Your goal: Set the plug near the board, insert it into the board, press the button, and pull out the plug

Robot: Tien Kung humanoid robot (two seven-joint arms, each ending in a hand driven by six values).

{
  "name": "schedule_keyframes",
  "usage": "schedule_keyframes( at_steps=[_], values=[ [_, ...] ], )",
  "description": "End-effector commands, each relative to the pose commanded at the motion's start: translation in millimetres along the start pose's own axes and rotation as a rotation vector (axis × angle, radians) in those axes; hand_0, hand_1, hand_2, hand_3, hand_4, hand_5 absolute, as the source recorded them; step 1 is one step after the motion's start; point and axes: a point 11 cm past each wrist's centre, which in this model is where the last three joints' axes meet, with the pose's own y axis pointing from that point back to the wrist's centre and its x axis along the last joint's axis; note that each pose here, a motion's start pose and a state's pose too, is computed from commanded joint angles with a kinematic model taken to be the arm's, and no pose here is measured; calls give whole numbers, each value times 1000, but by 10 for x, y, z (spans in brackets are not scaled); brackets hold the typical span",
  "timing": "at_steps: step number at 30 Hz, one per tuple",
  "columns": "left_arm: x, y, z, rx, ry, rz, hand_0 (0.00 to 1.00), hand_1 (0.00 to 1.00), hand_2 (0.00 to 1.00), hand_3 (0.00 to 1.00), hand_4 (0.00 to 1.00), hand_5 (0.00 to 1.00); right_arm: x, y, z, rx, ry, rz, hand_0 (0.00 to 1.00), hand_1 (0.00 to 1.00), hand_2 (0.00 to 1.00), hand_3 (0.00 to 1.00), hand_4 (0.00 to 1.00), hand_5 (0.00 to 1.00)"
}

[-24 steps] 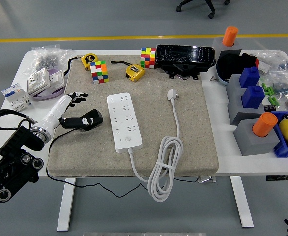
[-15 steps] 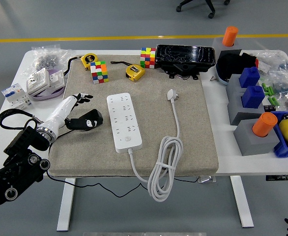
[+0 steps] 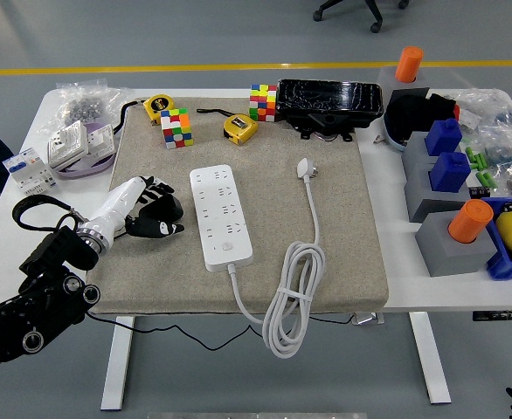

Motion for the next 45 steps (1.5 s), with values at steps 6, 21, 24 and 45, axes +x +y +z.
schedule_keyframes(
  at_steps=[6,21,24,45],
  values=[
    [14,-24,0,5,-37,25,469,574,575,574,785,116,-8,0,-2,0,1,-2,657,666,664,556,910,505],
    [112,2,114,-45,-39,51,342,465,526,562,630,2,10,1,-10,2,2,1,656,665,664,556,911,507],
    [170,13,240,-117,-16,65,342,465,526,562,630,2,15,2,-5,1,3,2,656,665,664,556,911,507],
    [32,-68,430,-229,-99,-38,368,479,533,566,651,2,2,1,-7,1,6,-1,657,665,663,555,911,506]
  ],
)
